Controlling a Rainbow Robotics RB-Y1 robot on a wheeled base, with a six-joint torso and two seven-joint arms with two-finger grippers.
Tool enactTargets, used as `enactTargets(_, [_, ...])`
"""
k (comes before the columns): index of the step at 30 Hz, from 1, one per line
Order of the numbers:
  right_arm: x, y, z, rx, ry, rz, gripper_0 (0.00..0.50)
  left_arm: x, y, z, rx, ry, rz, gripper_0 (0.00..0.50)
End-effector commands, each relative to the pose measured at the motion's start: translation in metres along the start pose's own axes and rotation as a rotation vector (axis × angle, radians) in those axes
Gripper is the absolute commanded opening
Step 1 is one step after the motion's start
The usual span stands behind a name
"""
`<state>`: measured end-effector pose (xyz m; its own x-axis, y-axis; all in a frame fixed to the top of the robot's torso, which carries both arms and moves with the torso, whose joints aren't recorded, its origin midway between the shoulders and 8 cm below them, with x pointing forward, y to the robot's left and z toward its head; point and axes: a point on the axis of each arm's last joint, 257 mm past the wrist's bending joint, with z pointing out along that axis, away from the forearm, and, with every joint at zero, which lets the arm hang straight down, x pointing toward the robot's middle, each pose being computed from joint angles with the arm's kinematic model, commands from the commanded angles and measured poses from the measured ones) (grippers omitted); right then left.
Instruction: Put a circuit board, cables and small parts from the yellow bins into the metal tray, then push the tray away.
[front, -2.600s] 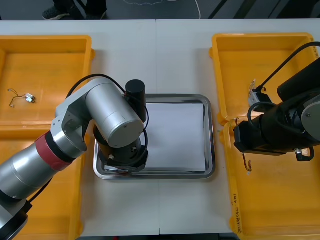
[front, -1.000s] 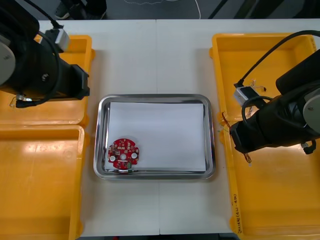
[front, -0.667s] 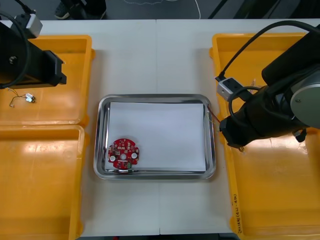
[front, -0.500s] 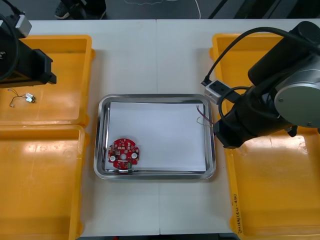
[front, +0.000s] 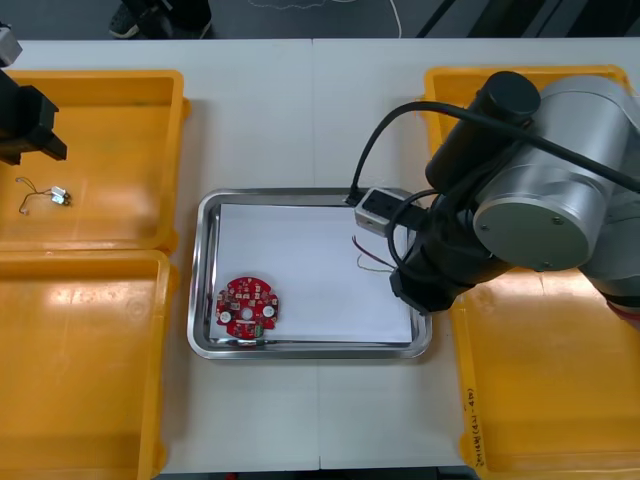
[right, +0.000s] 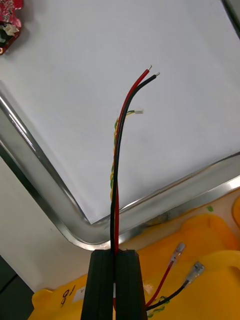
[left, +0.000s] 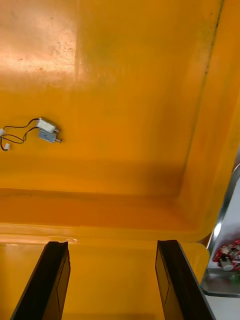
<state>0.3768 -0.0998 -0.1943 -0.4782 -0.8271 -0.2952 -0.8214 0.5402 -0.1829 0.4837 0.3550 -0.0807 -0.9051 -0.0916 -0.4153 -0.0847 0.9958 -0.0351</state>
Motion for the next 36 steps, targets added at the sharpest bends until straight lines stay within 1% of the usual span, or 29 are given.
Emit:
enactTargets(1, [-0.030, 0.013, -0.002, 0.025, -0.023, -0.139, 0.000, -0.043, 0.028, -0.034, -0.019, -0.102, 0.010, 0.500])
enactTargets(5, [-0.040, 0.019, 0.007, 0.022, -0.031, -0.157, 0.000, -0.055, 0.039, -0.030, -0.015, -0.116, 0.010, 0.500])
enactTargets(8, [-0.048, 0.023, 0.014, 0.023, -0.037, -0.176, 0.000, -0.061, 0.048, -0.025, -0.021, -0.127, 0.032, 0.500])
enactTargets(11, [-0.054, 0.028, 0.022, 0.035, -0.035, -0.200, 0.000, -0.065, 0.054, -0.020, -0.020, -0.132, 0.059, 0.500])
enactTargets(12, [-0.055, 0.029, 0.025, 0.040, -0.031, -0.213, 0.000, -0.068, 0.055, -0.018, -0.017, -0.141, 0.074, 0.500])
enactTargets(14, [-0.061, 0.031, 0.028, 0.056, -0.029, -0.236, 0.000, -0.071, 0.057, -0.013, -0.020, -0.144, 0.106, 0.500])
enactTargets(17, [-0.067, 0.038, 0.036, 0.066, -0.019, -0.282, 0.000, -0.078, 0.060, 0.002, -0.026, -0.147, 0.163, 0.500])
enactTargets(19, [-0.069, 0.041, 0.041, 0.061, -0.018, -0.297, 0.000, -0.081, 0.061, 0.009, -0.032, -0.153, 0.193, 0.500])
enactTargets(23, [-0.072, 0.040, 0.052, 0.068, -0.010, -0.372, 0.000, -0.087, 0.065, 0.025, -0.046, -0.170, 0.255, 0.500])
enactTargets(26, [-0.075, 0.041, 0.059, 0.053, -0.011, -0.414, 0.000, -0.089, 0.066, 0.035, -0.055, -0.172, 0.293, 0.500])
enactTargets(30, [-0.074, 0.042, 0.069, 0.040, -0.010, -0.452, 0.000, -0.084, 0.064, 0.046, -0.070, -0.152, 0.327, 0.500])
enactTargets(32, [-0.076, 0.044, 0.075, 0.042, -0.011, -0.467, 0.000, -0.079, 0.063, 0.051, -0.077, -0.135, 0.347, 0.500])
enactTargets(36, [-0.077, 0.049, 0.082, 0.041, -0.006, -0.489, 0.000, -0.076, 0.064, 0.060, -0.088, -0.121, 0.365, 0.500])
